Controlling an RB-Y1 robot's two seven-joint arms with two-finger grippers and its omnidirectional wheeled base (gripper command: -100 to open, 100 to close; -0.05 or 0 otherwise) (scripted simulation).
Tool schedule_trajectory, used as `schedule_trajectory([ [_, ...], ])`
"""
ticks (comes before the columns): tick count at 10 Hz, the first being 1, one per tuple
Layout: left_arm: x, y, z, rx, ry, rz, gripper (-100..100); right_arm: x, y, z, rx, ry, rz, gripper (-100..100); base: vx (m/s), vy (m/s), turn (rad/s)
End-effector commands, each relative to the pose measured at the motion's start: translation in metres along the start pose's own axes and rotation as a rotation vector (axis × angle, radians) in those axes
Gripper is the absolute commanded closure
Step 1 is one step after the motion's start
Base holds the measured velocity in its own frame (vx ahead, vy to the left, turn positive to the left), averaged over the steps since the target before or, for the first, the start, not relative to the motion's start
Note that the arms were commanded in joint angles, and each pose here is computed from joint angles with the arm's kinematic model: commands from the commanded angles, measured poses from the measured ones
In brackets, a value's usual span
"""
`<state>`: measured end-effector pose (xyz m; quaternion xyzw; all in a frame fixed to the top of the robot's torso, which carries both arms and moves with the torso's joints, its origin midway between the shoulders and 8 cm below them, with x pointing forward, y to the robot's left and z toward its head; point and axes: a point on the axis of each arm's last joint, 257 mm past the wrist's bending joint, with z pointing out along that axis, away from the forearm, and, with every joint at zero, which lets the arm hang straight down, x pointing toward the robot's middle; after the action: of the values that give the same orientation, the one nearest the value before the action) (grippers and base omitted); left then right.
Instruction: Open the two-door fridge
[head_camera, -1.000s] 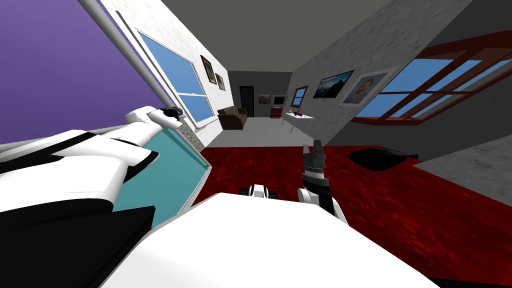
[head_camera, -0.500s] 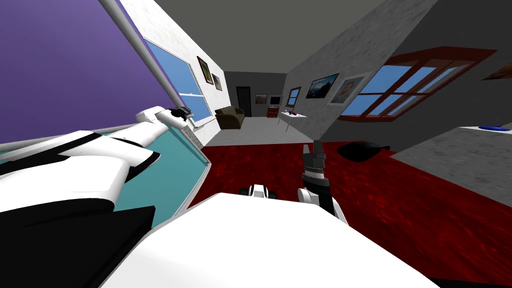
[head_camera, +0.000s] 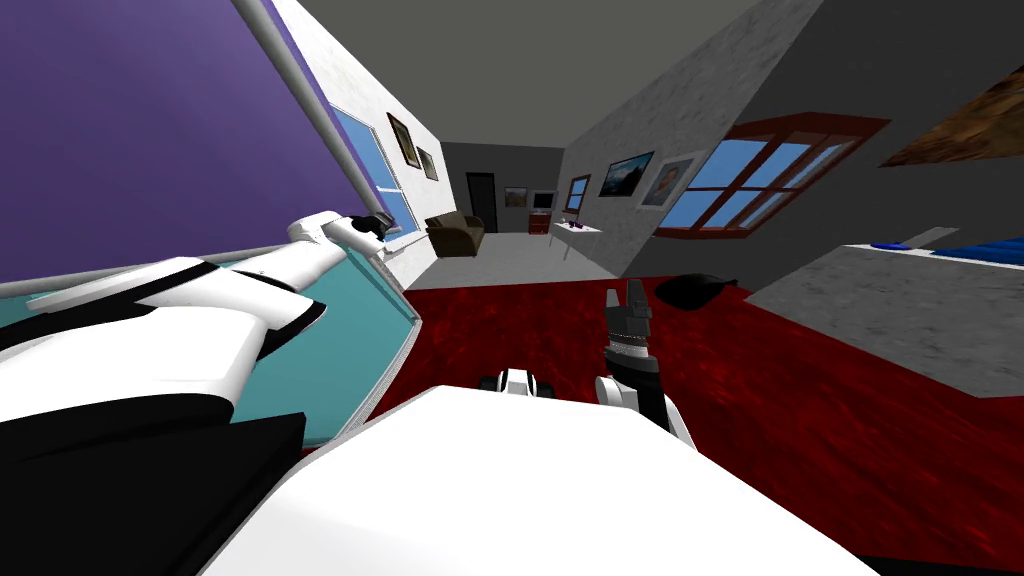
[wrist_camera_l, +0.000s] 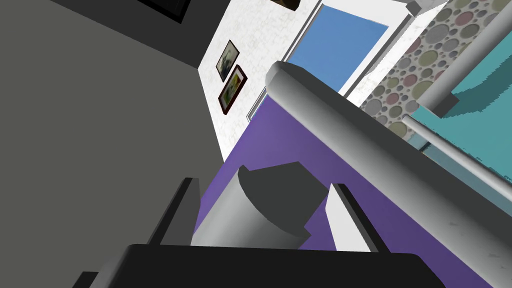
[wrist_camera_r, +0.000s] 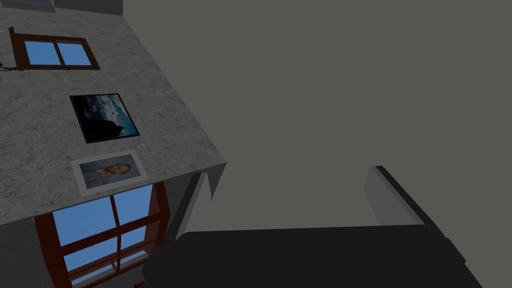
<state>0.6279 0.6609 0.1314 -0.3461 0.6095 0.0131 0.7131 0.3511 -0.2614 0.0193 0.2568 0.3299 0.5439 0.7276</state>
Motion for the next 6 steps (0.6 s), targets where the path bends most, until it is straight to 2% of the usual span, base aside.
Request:
schedule_trajectory([
  [1,0.009,-0.02,-0.004,0.038,0.014,-0.004,100,0.0,0.0,0.0,0.0,0.0,0.0,0,-0.116,-0.042,-0.015],
  [2,0.016,-0.034,-0.006,0.066,0.029,-0.005,100,0.0,0.0,0.0,0.0,0.0,0.0,0,-0.265,-0.082,-0.079],
  [3,0.01,-0.023,-0.005,0.04,0.015,-0.001,100,0.0,0.0,0.0,0.0,0.0,0.0,0,-0.146,-0.046,-0.041],
  [4,0.022,-0.039,-0.007,0.073,0.037,-0.001,100,0.0,0.0,0.0,0.0,0.0,0.0,0,-0.146,-0.01,-0.036],
  [5,0.029,-0.055,-0.01,0.105,0.052,-0.002,100,0.0,0.0,0.0,0.0,0.0,0.0,0,-0.275,0.015,-0.05],
  [6,0.029,-0.055,-0.01,0.105,0.052,-0.002,100,0.0,0.0,0.0,0.0,0.0,0.0,0,-0.273,0.007,-0.067],
])
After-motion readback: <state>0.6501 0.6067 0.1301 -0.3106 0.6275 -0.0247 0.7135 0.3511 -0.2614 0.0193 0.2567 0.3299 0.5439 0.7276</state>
